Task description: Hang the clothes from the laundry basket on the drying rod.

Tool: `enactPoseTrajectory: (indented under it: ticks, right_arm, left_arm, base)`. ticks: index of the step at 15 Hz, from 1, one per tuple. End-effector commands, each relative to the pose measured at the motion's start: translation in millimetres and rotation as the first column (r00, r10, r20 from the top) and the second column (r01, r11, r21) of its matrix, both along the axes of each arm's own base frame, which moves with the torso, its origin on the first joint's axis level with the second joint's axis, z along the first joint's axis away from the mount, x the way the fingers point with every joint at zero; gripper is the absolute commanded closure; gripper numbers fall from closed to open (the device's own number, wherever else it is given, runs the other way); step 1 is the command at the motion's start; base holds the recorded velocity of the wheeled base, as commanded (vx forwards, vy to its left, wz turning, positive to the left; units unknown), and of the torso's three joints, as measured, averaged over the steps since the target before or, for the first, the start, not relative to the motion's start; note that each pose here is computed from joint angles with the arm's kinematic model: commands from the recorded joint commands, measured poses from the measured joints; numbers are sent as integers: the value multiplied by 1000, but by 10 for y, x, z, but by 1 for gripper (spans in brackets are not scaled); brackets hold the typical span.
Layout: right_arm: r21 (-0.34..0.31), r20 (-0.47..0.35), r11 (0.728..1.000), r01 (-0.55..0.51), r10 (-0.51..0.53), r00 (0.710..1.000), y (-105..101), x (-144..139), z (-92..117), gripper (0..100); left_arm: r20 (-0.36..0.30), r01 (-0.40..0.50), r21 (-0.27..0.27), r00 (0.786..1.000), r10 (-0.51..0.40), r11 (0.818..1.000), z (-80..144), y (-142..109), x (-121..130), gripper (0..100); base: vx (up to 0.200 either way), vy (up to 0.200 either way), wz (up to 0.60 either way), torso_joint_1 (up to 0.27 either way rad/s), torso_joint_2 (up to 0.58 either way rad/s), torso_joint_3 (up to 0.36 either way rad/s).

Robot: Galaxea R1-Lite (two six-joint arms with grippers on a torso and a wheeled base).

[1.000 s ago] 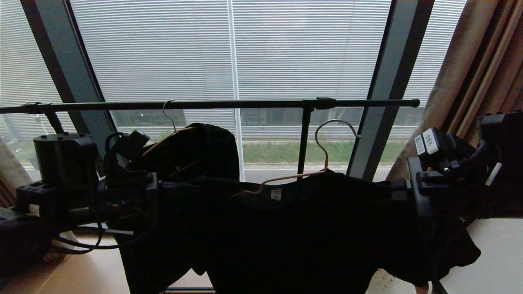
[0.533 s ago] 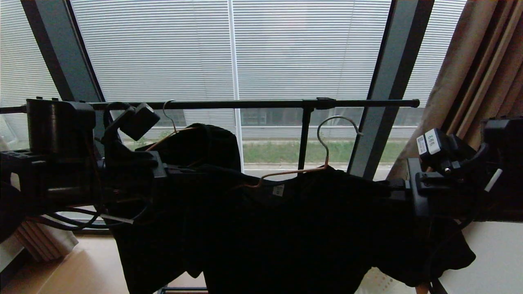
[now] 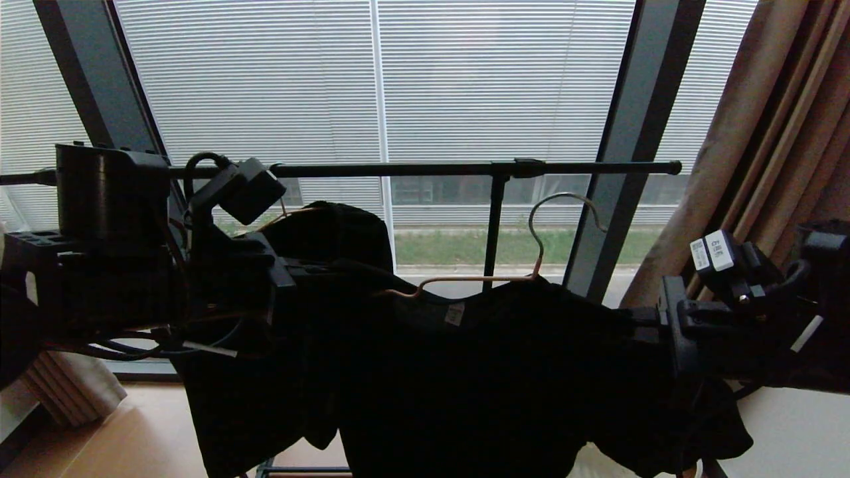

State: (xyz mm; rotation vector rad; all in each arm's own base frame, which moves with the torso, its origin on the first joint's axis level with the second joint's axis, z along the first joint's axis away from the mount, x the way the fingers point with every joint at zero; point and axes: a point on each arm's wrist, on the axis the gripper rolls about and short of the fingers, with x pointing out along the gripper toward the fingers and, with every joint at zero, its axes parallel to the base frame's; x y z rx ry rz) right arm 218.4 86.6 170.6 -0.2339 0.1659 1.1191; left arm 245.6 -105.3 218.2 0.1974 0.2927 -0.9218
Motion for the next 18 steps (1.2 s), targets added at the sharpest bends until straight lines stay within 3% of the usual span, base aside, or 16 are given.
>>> enactPoseTrajectory:
  ticks: [1, 7, 13, 16, 18]
  right_arm:
    - [-3, -43, 1000, -18, 17, 999, 21, 4, -142, 100]
    - [89, -28, 995, -49, 51, 998, -36, 58, -166, 100]
    - [114, -9, 991, -68, 69, 998, -180, 80, -152, 100]
    - [121, -22, 986, -116, 120, 993, -121, 59, -176, 100]
    - [117, -43, 981, -155, 161, 986, 0, 77, -231, 100]
  left_arm:
    - [27, 19, -8, 999, -19, 1000, 80, -69, -6, 100]
    - [27, 29, -6, 999, -28, 1000, 99, -102, -2, 100]
    - [42, -30, -7, 999, 30, 1000, 133, 53, 45, 100]
    - [74, -30, 1, 997, 30, 1000, 176, 65, 75, 100]
    - [98, 16, 7, 995, -16, 1000, 214, -48, 43, 100]
  base:
    - [0, 0, 0, 0, 0, 0]
    - [0, 0, 0, 0, 0, 0]
    - [0, 0, 0, 0, 0, 0]
    - [0, 0, 0, 0, 0, 0]
    - [0, 0, 0, 0, 0, 0]
